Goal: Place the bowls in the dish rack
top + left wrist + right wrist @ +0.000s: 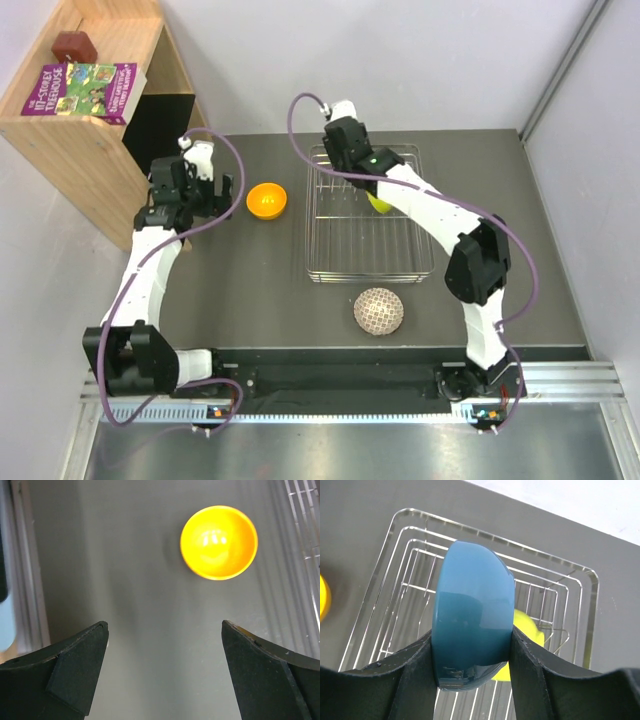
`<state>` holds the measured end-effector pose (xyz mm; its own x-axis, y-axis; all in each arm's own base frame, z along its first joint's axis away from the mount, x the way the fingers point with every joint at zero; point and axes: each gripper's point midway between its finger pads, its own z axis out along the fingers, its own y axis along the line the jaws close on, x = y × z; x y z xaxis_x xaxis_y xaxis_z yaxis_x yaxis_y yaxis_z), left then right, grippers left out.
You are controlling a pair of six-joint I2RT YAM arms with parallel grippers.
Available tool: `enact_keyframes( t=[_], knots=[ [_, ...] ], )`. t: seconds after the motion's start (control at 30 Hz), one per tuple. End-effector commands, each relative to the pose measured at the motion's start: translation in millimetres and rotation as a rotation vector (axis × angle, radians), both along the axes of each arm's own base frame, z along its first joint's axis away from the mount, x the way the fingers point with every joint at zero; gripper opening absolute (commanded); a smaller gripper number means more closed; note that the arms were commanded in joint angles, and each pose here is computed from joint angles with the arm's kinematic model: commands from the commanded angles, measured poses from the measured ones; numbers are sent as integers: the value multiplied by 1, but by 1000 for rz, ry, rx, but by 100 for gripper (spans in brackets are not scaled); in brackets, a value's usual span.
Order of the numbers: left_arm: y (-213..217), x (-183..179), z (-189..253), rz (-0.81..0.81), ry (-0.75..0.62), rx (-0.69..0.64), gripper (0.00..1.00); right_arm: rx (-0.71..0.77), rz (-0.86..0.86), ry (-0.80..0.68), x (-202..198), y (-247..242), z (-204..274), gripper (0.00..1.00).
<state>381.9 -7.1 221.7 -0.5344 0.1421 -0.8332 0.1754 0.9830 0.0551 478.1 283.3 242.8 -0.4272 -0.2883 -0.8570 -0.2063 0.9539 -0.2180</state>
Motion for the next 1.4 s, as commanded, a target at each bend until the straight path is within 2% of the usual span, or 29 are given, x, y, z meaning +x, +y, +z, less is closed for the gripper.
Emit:
enact_keyframes(
  t=[0.0,0.83,1.37],
  knots=[
    [10,-8,14,21,-52,7,99,-13,-25,-92,1,12,21,0],
    [11,-23,19,18,-82,8,99,-48,32,-31,-22,64,-27,0],
    [10,-22,15,5,-77,11,99,-46,-6,-21,-22,62,-37,0]
  ],
)
